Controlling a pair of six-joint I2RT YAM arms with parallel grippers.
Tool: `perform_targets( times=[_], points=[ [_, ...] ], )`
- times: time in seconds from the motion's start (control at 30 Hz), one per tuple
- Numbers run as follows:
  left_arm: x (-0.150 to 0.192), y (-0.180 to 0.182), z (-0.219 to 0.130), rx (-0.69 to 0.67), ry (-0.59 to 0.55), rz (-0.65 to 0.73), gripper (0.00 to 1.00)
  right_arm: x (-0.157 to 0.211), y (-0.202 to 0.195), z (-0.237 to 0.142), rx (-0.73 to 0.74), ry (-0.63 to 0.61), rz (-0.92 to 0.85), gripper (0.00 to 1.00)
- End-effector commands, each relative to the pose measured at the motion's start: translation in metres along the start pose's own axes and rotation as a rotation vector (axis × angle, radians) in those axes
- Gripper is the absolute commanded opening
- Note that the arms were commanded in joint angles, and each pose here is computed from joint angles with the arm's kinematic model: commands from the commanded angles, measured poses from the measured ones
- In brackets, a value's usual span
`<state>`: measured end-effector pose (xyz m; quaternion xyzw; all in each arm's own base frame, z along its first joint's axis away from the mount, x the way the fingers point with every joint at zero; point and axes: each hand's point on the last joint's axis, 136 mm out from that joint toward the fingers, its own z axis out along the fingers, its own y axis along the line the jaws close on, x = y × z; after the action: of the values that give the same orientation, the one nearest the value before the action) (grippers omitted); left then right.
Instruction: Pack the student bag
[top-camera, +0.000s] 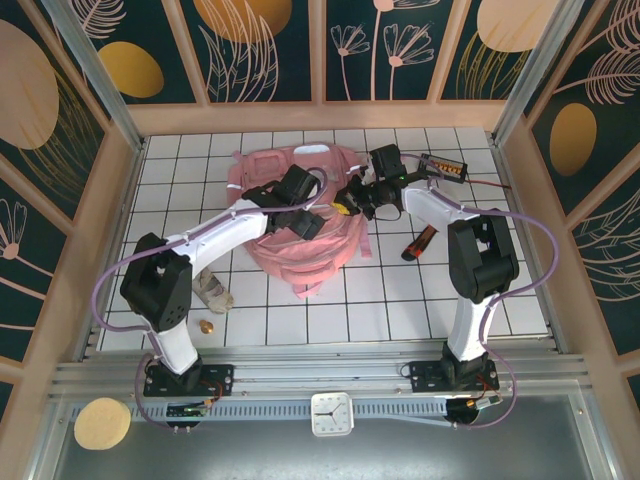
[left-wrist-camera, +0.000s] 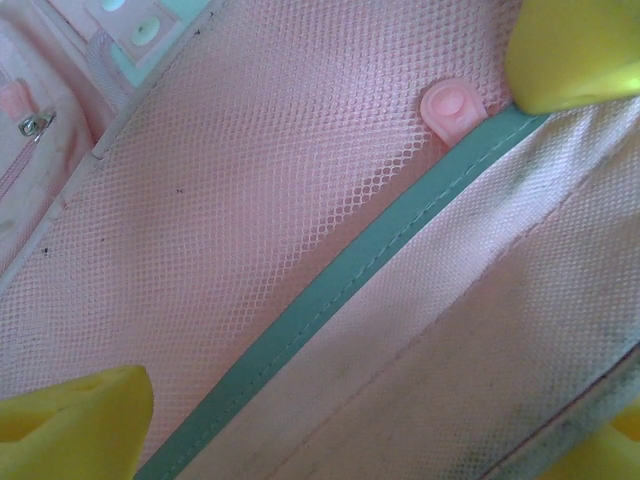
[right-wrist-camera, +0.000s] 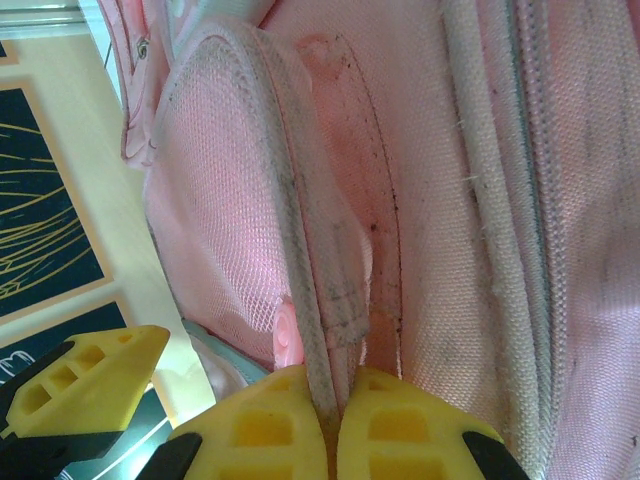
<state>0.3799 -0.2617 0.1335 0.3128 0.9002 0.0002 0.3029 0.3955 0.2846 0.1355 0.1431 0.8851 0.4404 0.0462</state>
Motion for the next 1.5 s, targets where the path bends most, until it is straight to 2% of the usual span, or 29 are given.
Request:
perform_targets(
  times=[0.0, 0.33, 0.4, 0.5, 0.63, 0.7, 0.77, 0.87, 0.93, 1.1, 1.27, 1.47],
  points=[
    [-0.023, -0.002, -0.003, 0.015, -0.052, -0.021, 0.89, 0.009, 0.037, -0.019, -0.081, -0.003, -0.079, 0.00],
    [-0.038, -0.005, -0.004, 0.037, -0.073, -0.044, 0.87, 0.012, 0.032, -0.018, -0.072, 0.008, -0.079, 0.00],
    [-0.039, -0.006, -0.004, 0.045, -0.073, -0.043, 0.72, 0.013, 0.031, -0.018, -0.068, 0.011, -0.078, 0.00],
    [-0.039, -0.005, -0.004, 0.039, -0.072, -0.041, 0.56, 0.014, 0.029, -0.017, -0.064, 0.014, -0.077, 0.00],
    [-0.037, -0.006, -0.002, 0.045, -0.065, -0.036, 0.25, 0.014, 0.029, -0.016, -0.061, 0.014, -0.076, 0.01],
    [-0.038, -0.007, -0.003, 0.054, -0.064, -0.038, 0.14, 0.012, 0.028, -0.017, -0.054, 0.008, -0.081, 0.09],
    [-0.041, -0.009, -0.008, 0.066, -0.075, -0.040, 0.02, 0.011, 0.025, -0.017, -0.038, 0.003, -0.084, 0.25],
    [-0.042, -0.009, -0.014, 0.080, -0.085, -0.046, 0.00, 0.007, 0.021, -0.020, -0.012, -0.016, -0.093, 0.42],
    [-0.041, -0.009, -0.015, 0.092, -0.083, -0.054, 0.00, 0.005, 0.018, -0.024, -0.003, -0.032, -0.093, 0.48],
    [-0.049, 0.000, -0.026, 0.111, -0.095, -0.119, 0.00, 0.000, 0.021, -0.039, -0.010, -0.114, -0.123, 0.48],
    [-0.072, 0.033, -0.049, 0.137, -0.152, -0.303, 0.00, 0.005, 0.030, -0.068, -0.061, -0.245, -0.146, 0.49],
    [-0.102, 0.034, -0.072, 0.261, -0.226, -0.433, 0.00, 0.028, 0.014, -0.046, 0.048, -0.155, -0.197, 0.49]
  ],
)
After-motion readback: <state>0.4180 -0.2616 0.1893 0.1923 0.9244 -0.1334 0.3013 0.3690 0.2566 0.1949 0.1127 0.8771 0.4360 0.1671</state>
